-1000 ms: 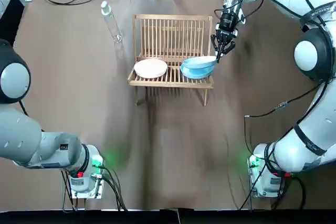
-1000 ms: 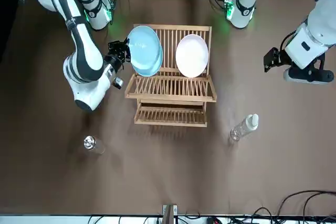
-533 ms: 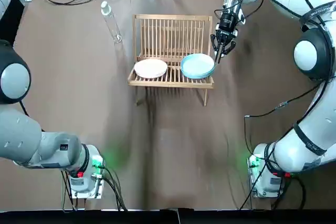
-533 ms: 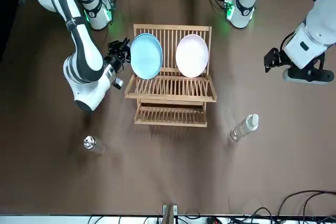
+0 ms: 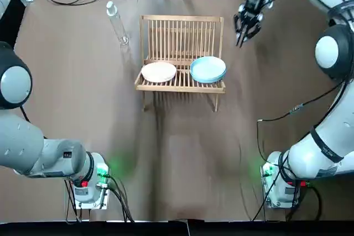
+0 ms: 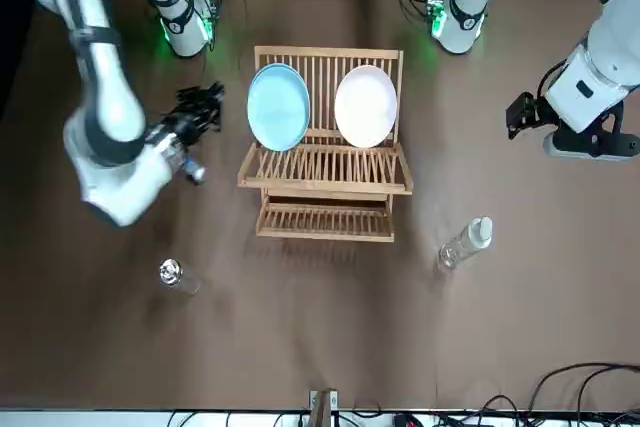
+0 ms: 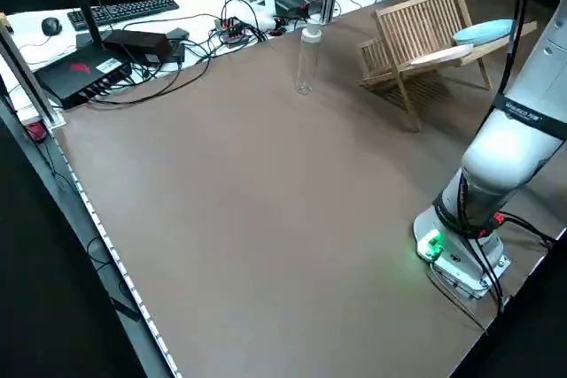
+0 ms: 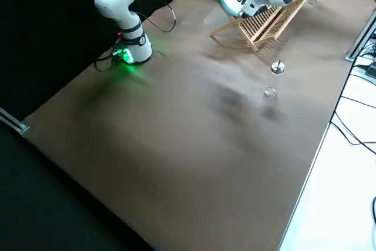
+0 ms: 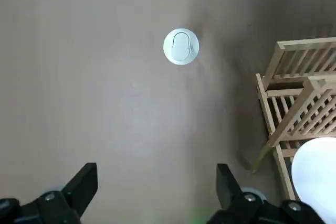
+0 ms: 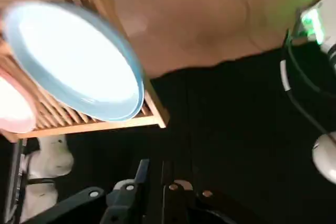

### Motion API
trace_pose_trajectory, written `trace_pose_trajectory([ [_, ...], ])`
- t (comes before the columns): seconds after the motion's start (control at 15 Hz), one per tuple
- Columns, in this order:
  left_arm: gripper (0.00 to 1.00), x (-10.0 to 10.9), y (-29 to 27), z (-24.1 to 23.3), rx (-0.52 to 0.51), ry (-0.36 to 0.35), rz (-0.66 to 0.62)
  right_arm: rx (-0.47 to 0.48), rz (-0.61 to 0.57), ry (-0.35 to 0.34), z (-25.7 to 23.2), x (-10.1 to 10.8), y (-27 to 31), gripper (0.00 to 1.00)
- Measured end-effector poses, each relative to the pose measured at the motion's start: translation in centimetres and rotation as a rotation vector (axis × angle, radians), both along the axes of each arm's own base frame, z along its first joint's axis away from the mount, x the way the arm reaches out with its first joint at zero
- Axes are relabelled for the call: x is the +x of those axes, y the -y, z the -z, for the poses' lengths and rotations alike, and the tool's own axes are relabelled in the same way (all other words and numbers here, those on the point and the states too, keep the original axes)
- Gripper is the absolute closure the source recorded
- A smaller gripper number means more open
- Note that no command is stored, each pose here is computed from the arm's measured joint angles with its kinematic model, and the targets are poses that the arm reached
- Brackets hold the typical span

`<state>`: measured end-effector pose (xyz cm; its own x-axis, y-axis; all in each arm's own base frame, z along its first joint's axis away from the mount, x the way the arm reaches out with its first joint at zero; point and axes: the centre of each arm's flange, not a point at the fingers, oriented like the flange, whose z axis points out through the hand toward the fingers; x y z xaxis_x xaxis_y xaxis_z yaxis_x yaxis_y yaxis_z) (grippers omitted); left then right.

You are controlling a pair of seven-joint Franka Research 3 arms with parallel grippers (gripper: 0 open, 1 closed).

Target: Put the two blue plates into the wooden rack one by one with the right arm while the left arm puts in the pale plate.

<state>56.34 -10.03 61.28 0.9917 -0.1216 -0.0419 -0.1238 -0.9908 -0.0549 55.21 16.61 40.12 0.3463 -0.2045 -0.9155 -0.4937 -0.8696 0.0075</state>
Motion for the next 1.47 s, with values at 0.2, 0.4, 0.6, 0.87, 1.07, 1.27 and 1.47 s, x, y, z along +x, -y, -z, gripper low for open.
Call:
trace_pose_trajectory([
  [0.2, 0.0, 0.0, 0.0, 0.0, 0.001, 0.0, 0.0, -0.019, -0.008, 0.132, -1.6, 2.2, 6.3, 0.84],
  [0.4, 0.0, 0.0, 0.0, 0.0, 0.001, 0.0, -0.001, -0.01, -0.015, 0.249, -3.1, 3.7, 11.3, 0.84],
  [0.6, 0.0, 0.0, 0.0, 0.0, 0.007, 0.001, 0.002, -0.033, -0.042, 0.355, -5.6, 4.8, 14.2, 0.83],
  [0.87, 0.0, 0.0, 0.0, 0.1, 0.009, -0.004, -0.003, -0.023, -0.141, 0.524, -10.0, 5.9, 15.2, 0.74],
  [1.07, 0.0, -0.1, 0.0, 0.1, 0.01, -0.005, -0.007, 0.009, -0.205, 0.668, -13.0, 6.2, 16.0, 0.51],
  [1.27, 0.0, -0.1, 0.5, 0.2, 0.011, -0.004, -0.039, -0.033, -0.247, 0.783, -16.7, 5.5, 15.4, 0.4],
  [1.47, 0.0, -0.2, 0.7, 0.2, 0.01, -0.003, -0.052, -0.145, -0.314, 0.92, -20.8, 3.7, 13.4, 0.14],
])
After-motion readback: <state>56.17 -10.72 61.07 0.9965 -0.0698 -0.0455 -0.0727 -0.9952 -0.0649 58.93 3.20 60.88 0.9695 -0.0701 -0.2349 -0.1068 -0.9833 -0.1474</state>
